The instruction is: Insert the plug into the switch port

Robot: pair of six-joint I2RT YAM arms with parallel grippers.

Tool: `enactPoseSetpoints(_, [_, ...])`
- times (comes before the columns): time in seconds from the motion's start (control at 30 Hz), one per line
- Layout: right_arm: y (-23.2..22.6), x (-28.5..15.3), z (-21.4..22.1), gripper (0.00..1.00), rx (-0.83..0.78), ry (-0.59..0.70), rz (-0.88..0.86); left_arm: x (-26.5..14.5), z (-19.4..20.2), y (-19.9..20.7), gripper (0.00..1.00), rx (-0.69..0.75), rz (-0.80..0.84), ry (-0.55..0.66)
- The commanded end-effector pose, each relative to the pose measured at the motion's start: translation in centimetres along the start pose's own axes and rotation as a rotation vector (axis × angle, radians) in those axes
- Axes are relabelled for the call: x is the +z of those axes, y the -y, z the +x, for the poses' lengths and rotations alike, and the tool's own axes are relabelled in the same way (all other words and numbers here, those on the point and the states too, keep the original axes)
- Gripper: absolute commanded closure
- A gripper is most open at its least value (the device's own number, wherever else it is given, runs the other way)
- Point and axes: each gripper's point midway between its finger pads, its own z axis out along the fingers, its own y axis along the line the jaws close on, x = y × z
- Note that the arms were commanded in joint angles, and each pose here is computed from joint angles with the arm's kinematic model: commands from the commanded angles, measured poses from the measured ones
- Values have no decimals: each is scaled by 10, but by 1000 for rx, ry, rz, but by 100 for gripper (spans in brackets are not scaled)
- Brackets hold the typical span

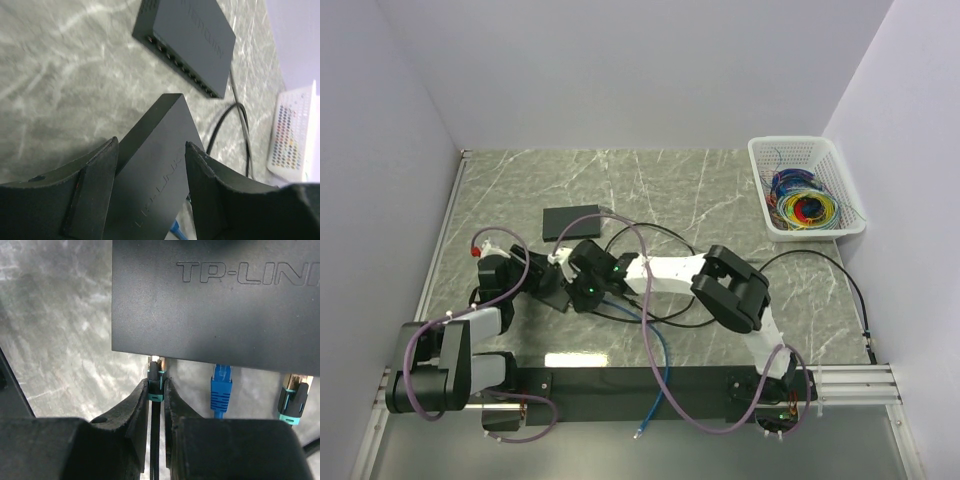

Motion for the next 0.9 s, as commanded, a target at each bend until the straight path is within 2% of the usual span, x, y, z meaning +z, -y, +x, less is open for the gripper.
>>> enactPoseSetpoints(0.0, [7,-10,-148,100,-139,439,9,-25,83,-27,39,-91,-84,-326])
enactPoseSetpoints(0.13, [5,-2,-168,100,-152,454,-5,-24,86,-27,39,-90,-90,-335])
enactPoseSetpoints(0.3, [2,0,-166,100,-150,443,-19,-21,82,-25,39,-78,-98,-330])
enactPoseSetpoints(0.43, [6,-6,-139,70,-140,393,4,-20,67,-17,40,-66,-108,-272])
enactPoseSetpoints(0.6, [-1,-33,-117,58,-123,381,-1,-19,24,5,36,4,-130,-137])
enactPoseSetpoints(0.63, [-2,-33,-102,55,-114,356,-5,-19,19,7,36,21,-138,-124])
enactPoseSetpoints(0.7, [-12,-53,-105,51,-118,392,-20,-17,4,13,35,32,-157,-92])
enactPoseSetpoints(0.73, [-12,-54,-91,49,-108,372,-24,-17,-1,16,35,41,-160,-82])
enactPoseSetpoints(0.87, [-15,-80,-94,47,-76,426,-12,-18,-24,30,35,45,-157,-39])
